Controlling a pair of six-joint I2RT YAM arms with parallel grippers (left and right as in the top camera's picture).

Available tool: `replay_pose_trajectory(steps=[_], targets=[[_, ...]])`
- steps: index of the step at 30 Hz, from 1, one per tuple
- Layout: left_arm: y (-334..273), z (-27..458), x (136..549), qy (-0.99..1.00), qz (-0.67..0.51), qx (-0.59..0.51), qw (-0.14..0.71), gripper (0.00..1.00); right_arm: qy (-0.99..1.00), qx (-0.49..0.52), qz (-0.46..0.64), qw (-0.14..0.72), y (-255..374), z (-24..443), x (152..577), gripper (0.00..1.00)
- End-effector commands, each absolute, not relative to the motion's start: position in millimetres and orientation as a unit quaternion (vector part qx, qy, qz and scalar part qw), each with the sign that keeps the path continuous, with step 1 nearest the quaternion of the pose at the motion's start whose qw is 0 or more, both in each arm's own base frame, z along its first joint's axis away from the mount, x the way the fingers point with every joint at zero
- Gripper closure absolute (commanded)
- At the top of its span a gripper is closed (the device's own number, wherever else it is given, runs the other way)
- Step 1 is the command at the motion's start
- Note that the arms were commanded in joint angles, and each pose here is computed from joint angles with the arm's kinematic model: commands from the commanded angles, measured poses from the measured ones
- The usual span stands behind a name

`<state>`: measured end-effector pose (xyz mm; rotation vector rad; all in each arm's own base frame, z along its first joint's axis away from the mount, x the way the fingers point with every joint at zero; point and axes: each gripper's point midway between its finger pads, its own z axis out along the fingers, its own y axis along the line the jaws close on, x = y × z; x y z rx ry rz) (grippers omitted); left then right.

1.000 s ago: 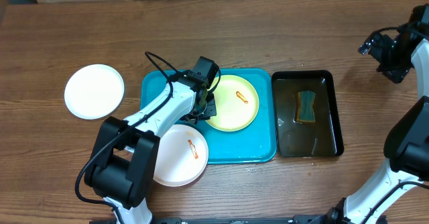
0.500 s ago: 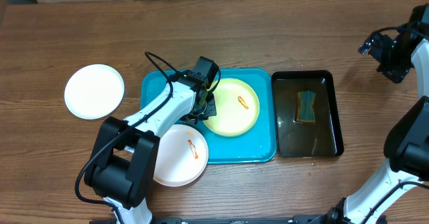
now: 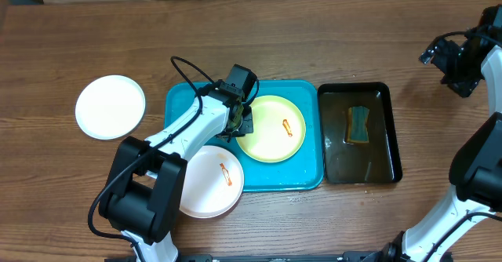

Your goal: Clean dirty plates on tray and stack at the side

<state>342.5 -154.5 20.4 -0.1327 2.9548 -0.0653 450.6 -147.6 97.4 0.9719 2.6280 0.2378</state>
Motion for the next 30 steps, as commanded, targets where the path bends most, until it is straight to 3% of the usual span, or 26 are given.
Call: replay_pose_trajectory(steps=[1, 11, 17, 22, 27, 28, 30], targets=[[-152, 14, 340, 0.995, -0.012, -0.036, 0.087, 0.8, 0.918, 0.338, 0.084, 0.19, -148, 118, 456, 0.0], [-152, 14, 341, 0.994, -0.015, -0.054, 0.089, 0.8, 0.917, 0.337, 0.085, 0.193, -148, 119, 457, 0.0], [-152, 14, 341, 0.995, -0.015, -0.054, 0.088, 0.81, 0.905, 0.326, 0.084, 0.259, -159, 133, 484, 0.0], [-152, 14, 341, 0.994, -0.015, -0.054, 0.089, 0.81, 0.905, 0.327, 0.091, 0.258, -157, 134, 485, 0.0], [-152, 14, 341, 0.994, -0.015, -0.054, 0.089, 0.81, 0.899, 0.33, 0.246, 0.151, -92, 131, 456, 0.0], [-153, 14, 342, 0.994, -0.015, -0.054, 0.09, 0.81, 0.896, 0.317, 0.272, 0.15, -84, 135, 457, 0.02], [-153, 15, 342, 0.994, -0.016, -0.054, 0.091, 0.8, 0.89, 0.308, 0.311, 0.125, -68, 141, 449, 0.41]])
